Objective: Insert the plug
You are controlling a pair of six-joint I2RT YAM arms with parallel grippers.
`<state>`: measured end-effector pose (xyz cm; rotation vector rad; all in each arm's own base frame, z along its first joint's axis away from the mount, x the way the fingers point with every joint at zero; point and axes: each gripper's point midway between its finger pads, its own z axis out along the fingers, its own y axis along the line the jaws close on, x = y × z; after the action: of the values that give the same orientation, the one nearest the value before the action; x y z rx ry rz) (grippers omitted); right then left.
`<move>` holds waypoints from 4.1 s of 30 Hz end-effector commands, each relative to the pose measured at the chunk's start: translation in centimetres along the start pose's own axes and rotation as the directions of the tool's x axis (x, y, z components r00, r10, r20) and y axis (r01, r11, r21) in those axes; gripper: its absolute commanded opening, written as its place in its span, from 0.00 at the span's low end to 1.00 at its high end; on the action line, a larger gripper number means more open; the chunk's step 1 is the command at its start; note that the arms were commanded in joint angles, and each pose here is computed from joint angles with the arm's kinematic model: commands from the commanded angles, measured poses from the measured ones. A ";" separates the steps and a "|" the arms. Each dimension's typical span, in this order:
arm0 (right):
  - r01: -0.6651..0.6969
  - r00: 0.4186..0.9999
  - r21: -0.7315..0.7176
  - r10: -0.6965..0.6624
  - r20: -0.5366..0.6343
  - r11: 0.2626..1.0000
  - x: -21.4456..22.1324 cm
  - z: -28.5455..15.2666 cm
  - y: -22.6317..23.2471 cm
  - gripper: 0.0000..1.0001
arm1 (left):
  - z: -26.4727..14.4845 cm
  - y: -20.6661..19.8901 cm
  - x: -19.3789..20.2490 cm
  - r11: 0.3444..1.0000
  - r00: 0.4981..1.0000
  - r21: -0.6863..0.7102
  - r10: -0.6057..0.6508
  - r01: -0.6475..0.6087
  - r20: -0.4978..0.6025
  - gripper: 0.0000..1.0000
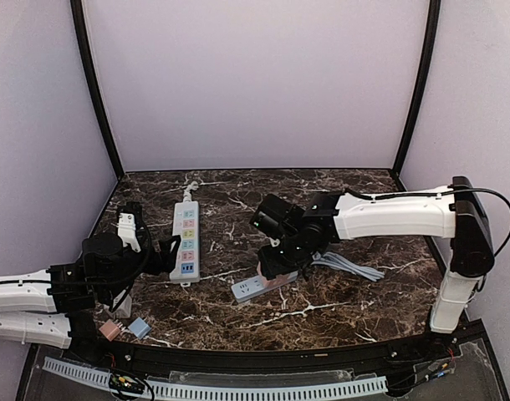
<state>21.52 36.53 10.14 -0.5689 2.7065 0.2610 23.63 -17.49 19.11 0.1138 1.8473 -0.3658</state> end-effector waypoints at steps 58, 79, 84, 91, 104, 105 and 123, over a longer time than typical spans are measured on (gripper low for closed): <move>0.009 0.982 0.092 0.009 -0.189 0.996 1.5 6.1 -2.1 0.23 | -0.2 0.3 0.6 1.000 1.000 0.005 0.009 -0.009 -0.002 0.99; 0.113 0.965 0.100 -0.085 -0.250 0.989 3.4 8.2 -0.7 0.18 | -0.2 0.2 0.6 1.000 1.000 0.011 0.006 -0.006 -0.002 0.99; 0.145 0.954 0.111 -0.109 -0.280 0.983 4.1 8.7 -0.7 0.18 | -0.2 0.2 0.5 1.000 1.000 0.010 0.006 -0.006 -0.001 0.99; 0.128 0.957 0.135 -0.086 -0.276 0.983 4.1 8.6 -1.2 0.18 | -0.2 0.2 0.5 1.000 1.000 0.014 0.005 -0.005 -0.002 0.99; 0.108 0.965 0.266 -0.036 -0.260 0.958 3.8 7.1 -5.4 0.16 | -0.3 0.2 0.5 1.000 1.000 0.016 0.003 -0.003 -0.001 0.99; 0.103 0.965 0.280 -0.028 -0.260 0.954 3.8 7.0 -6.1 0.16 | -0.2 0.2 0.6 1.000 1.000 0.017 0.003 -0.003 -0.002 0.99; 0.054 0.976 0.422 0.041 -0.213 0.905 2.1 3.5 -12.7 0.16 | -0.2 0.2 0.6 1.000 1.000 0.015 0.003 -0.003 -0.003 0.99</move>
<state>24.63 35.44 8.24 -0.5540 2.7727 0.1479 23.44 -17.48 19.29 0.1168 1.8397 -0.3842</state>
